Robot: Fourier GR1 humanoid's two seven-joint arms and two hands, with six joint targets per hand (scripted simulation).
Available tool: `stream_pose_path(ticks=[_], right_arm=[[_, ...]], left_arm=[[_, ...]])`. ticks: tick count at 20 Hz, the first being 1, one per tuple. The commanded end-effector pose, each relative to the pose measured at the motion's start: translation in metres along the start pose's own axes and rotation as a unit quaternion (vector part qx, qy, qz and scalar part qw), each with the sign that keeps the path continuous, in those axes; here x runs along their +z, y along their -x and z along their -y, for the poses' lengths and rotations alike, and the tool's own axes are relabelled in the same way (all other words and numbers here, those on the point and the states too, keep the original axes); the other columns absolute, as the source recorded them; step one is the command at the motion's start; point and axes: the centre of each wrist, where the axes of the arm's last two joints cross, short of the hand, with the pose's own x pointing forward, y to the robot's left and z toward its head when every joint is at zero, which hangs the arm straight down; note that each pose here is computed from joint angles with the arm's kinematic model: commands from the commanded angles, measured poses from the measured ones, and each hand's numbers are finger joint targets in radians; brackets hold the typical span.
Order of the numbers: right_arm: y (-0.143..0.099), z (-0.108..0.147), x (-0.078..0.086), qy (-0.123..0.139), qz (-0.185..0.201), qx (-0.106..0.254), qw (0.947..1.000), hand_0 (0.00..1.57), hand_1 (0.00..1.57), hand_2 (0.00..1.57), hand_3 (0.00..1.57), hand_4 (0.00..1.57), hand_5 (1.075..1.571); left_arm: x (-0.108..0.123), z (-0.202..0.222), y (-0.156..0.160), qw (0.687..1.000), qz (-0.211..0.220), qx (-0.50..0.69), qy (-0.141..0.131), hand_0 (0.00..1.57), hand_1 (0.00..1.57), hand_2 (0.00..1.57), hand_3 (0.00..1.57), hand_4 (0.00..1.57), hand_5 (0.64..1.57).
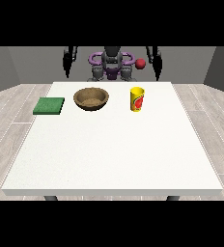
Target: Pick the cup and pour the ball into the bowl, then pick the bowl and place it on the pad
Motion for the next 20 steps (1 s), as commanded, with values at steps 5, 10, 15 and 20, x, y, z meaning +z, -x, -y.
stream_pose_path(ticks=[5, 10, 15, 20], right_arm=[[-0.023, 0.015, 0.001, 0.004, -0.002, 0.019, 0.9998, 0.0, 0.0, 0.0, 0.0, 0.0, 1.568], [0.001, 0.019, 0.016, 0.052, -0.002, -0.07, 0.9962, 0.0, 0.0, 0.0, 0.0, 0.0, 1.566], [-0.013, 0.025, 0.017, 0.04, 0.042, -0.074, 0.9956, 0.0, 0.0, 0.0, 0.0, 0.0, 1.566], [-0.016, -0.002, -0.018, 0.017, 0.092, -0.069, 0.9932, 0.0, 0.0, 0.0, 0.0, 0.0, 1.563]], left_arm=[[-0.003, -0.009, -0.032, 1.0, 0.022, -0.012, 0.004, 0.0, 0.0, 0.0, 0.0, 0.0, 1.524], [0.032, 0.054, -0.03, 0.984, 0.043, 0.167, 0.037, 0.0, 0.0, 0.0, 0.0, 0.0, 1.536], [0.049, 0.04, -0.04, 0.987, 0.105, 0.116, 0.023, 0.0, 0.0, 0.0, 0.0, 0.0, 1.49], [0.009, 0.06, -0.067, 0.984, 0.158, 0.083, 0.026, 0.0, 0.0, 0.0, 0.0, 0.0, 1.402]])
